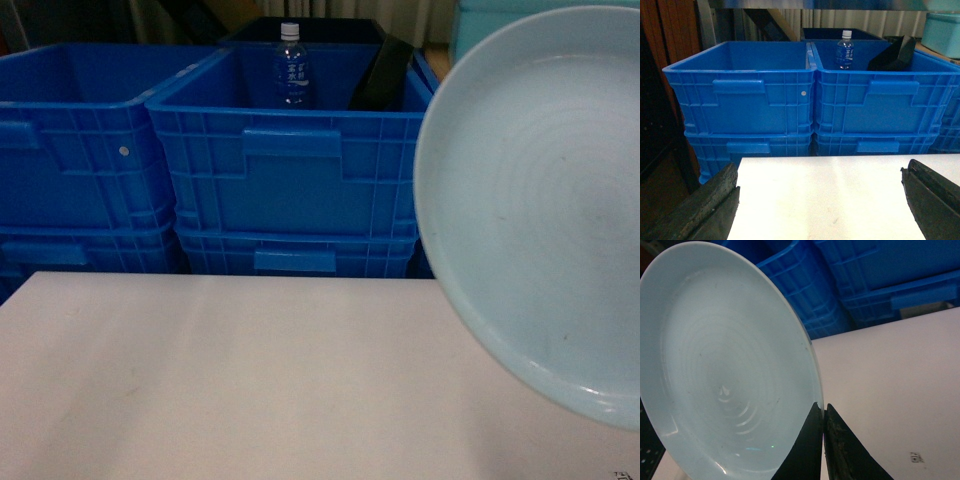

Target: Place blue tray on left shelf second layer neatly

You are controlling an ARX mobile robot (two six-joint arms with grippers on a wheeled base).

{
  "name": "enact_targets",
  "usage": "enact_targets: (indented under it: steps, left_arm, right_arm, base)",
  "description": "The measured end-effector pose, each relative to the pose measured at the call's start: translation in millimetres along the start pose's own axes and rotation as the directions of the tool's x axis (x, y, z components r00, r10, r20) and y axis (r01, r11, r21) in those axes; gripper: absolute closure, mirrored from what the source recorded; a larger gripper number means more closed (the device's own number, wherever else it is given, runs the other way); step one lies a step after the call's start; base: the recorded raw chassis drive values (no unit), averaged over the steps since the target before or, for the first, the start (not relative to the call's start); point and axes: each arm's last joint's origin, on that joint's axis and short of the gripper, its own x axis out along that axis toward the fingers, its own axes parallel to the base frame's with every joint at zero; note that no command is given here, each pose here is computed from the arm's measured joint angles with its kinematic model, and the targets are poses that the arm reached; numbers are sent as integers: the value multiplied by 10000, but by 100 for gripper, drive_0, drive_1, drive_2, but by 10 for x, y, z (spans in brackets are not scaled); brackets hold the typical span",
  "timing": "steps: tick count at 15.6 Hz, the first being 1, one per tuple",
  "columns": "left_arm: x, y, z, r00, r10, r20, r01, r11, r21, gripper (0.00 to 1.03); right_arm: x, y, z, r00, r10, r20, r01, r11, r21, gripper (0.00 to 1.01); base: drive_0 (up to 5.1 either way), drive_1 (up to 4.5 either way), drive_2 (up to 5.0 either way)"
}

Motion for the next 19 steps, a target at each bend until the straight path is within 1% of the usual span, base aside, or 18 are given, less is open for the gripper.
enact_targets:
  steps: [1,2,3,5,6,8,9,10,11,12,13,14,15,16,18,19]
  left_arm:
    - [0,0,0,10000,-4,-4,4,10000,0,5]
    - [0,0,0,10000,-8,-4,8,10000,0,5]
    - [0,0,0,10000,-4,-4,4,10000,0,5]
    - [0,0,0,10000,-4,-4,4,10000,0,5]
    - [0,0,0,10000,-4,-4,4,10000,0,5]
    - [0,0,0,10000,-8,-4,8,10000,4,5]
    - [0,0,-1,10000,-4,-8,4,10000,0,5]
    - [0,0,-1,10000,-4,-8,4,10000,0,5]
    - [0,0,0,10000,-8,4,8,10000,0,5]
    - [0,0,0,10000,-8,0,8,10000,4,5]
    - [0,0,0,10000,-4,0,4,10000,0,5]
    - [0,0,0,10000,4,0,-4,10000,0,5]
    - [0,0,0,10000,-8,0,8,10000,0,5]
    - [0,0,0,10000,-8,0,8,10000,0,5]
    - [0,0,0,10000,0,0,0,10000,4,5]
    - [0,0,0,10000,0,0,0,10000,0,5]
  right_arm:
    - [-5,-54,-5,9994,-313,112,313,9995,2,99]
    - [7,-92,-15,9980,-533,353,543,9981,-304,99]
    - [17,-120,-8,9956,-725,590,767,9944,-729,99]
    - [12,-188,-15,9943,-930,518,979,9901,-1006,99]
    - [11,-189,-33,9945,-931,474,978,9892,-1089,99]
    - [20,-124,-51,9966,-659,497,721,9882,-1354,99]
    - [11,-118,-78,9968,-639,474,700,9874,-1422,99]
    - [15,-84,-102,9972,-619,424,681,9840,-1649,99]
    - [26,-17,-124,9976,-518,468,609,9732,-2216,99]
    - [43,14,-141,9975,-466,525,588,9628,-2637,99]
    - [49,14,-154,9972,-532,535,665,9548,-2899,99]
    - [49,8,-155,9963,-642,564,784,9495,-3039,99]
    - [48,5,-153,9959,-687,593,840,9457,-3140,99]
    - [43,-8,-156,9954,-750,590,899,9443,-3167,99]
    - [43,-15,-173,9957,-763,529,892,9439,-3178,99]
    - [40,-21,-175,9958,-763,503,884,9448,-3154,99]
  base:
    - [0,0,0]
    - [0,0,0]
    - [0,0,0]
    - [0,0,0]
    - [0,0,0]
    - [0,0,0]
    - [0,0,0]
    - [0,0,0]
    - [0,0,0]
    - [0,0,0]
    - [0,0,0]
    - [0,0,0]
    - [0,0,0]
    - [0,0,0]
    - [0,0,0]
    - [0,0,0]
